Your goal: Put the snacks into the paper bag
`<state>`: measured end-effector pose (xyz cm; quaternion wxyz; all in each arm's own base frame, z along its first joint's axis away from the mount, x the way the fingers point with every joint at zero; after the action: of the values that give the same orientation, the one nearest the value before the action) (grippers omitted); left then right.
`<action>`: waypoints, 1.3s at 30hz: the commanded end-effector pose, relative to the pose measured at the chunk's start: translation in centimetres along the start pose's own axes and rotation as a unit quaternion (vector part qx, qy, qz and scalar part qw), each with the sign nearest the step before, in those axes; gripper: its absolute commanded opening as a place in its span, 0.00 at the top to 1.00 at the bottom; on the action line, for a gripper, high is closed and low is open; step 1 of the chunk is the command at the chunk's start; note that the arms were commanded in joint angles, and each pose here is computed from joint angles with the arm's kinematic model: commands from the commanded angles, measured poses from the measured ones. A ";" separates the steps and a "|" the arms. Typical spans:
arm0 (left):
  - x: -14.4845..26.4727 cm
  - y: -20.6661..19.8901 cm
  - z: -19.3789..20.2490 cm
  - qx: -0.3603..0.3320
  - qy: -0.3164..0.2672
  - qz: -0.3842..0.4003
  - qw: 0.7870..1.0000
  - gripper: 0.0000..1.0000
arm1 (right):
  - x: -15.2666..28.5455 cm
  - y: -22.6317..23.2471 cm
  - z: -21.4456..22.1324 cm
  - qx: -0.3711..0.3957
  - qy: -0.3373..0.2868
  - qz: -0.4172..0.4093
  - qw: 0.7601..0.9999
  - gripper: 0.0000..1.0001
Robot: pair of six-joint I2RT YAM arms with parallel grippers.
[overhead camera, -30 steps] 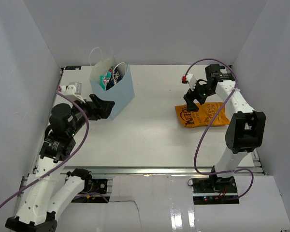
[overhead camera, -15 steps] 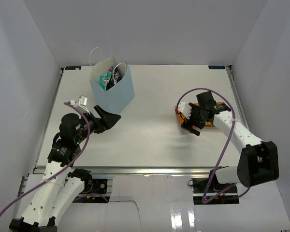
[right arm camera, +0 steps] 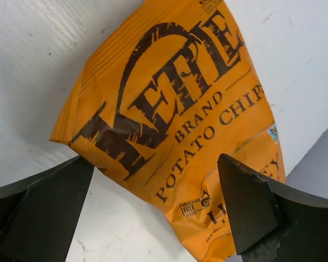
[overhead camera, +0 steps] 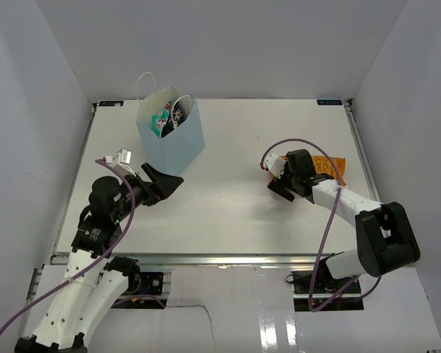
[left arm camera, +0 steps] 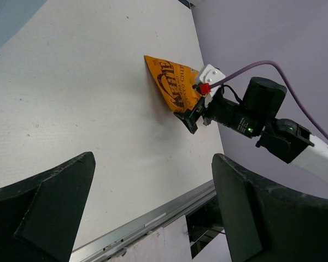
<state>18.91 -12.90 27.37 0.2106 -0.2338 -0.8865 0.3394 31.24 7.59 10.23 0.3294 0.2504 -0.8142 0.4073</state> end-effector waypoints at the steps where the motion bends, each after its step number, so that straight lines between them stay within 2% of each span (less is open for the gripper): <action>1: 0.4 -0.1 0.1 0.002 -0.004 0.003 1.000 0.02 | -1.1 -0.3 -0.8 -0.018 -0.009 0.018 1.000 0.00; 2: 0.6 -0.1 0.1 0.002 -0.005 0.003 1.000 0.02 | -1.3 0.2 -0.7 -0.020 -0.007 0.005 1.000 0.06; 8: 1.1 0.0 0.1 -0.001 -0.013 -0.004 1.000 0.02 | -1.9 1.5 0.5 -0.022 -0.001 -0.002 1.000 0.09; 12: 1.1 0.0 0.1 -0.002 -0.012 -0.006 1.000 0.02 | -2.9 2.0 1.2 -0.032 0.013 -0.004 0.999 0.19; 13: 1.1 -0.1 0.0 -0.003 -0.012 -0.005 1.000 0.02 | -3.0 2.4 1.2 -0.033 0.018 -0.016 0.999 0.29; 20: 1.5 -0.6 -0.4 -0.011 -0.015 -0.001 1.000 0.02 | -2.3 3.5 0.1 -0.063 0.001 -0.080 0.995 0.69; 21: 1.6 -0.6 -0.5 -0.013 -0.017 -0.002 1.000 0.02 | -1.9 3.4 -0.3 -0.064 -0.005 -0.089 0.994 0.76; 22: 1.8 -0.7 -0.5 -0.016 -0.020 0.000 1.000 0.02 | -1.3 3.1 -1.1 -0.075 -0.022 -0.101 0.992 0.87; 23: 2.0 -0.9 -0.7 -0.018 -0.024 0.002 1.000 0.02 | -0.7 2.2 -2.3 -0.083 -0.042 -0.103 0.990 0.91; 27: 2.7 -1.3 -1.2 -0.032 -0.038 0.002 0.999 0.02 | 2.3 0.6 -5.6 -0.107 -0.102 -0.132 0.980 0.92; 30: 3.2 -1.7 -1.8 -0.041 -0.050 0.004 0.998 0.02 | 5.3 0.2 -8.9 -0.119 -0.160 -0.178 0.964 0.92; 33: 3.6 -2.1 -2.2 -0.049 -0.060 0.005 0.997 0.02 | 8.3 -0.3 -12.5 -0.130 -0.225 -0.228 0.938 0.92; 39: 4.6 -2.5 -2.7 -0.056 -0.076 0.002 0.996 0.02 | 13.3 -3.3 -18.9 -0.184 -0.316 -0.271 0.890 0.92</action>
<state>16.52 -11.17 30.77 0.1463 -0.2275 -0.9096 0.3152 31.63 17.26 24.79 0.2388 0.4581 -0.8476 0.1209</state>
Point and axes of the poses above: each gripper's point midway between its finger pads, its own x axis back along the fingers, its own y axis along the line the jaws close on, z = x × y, the point moved 4 cm from there along x, back along the fingers, and after that the axes turned 4 degrees about -x, right-handed, at the moved point
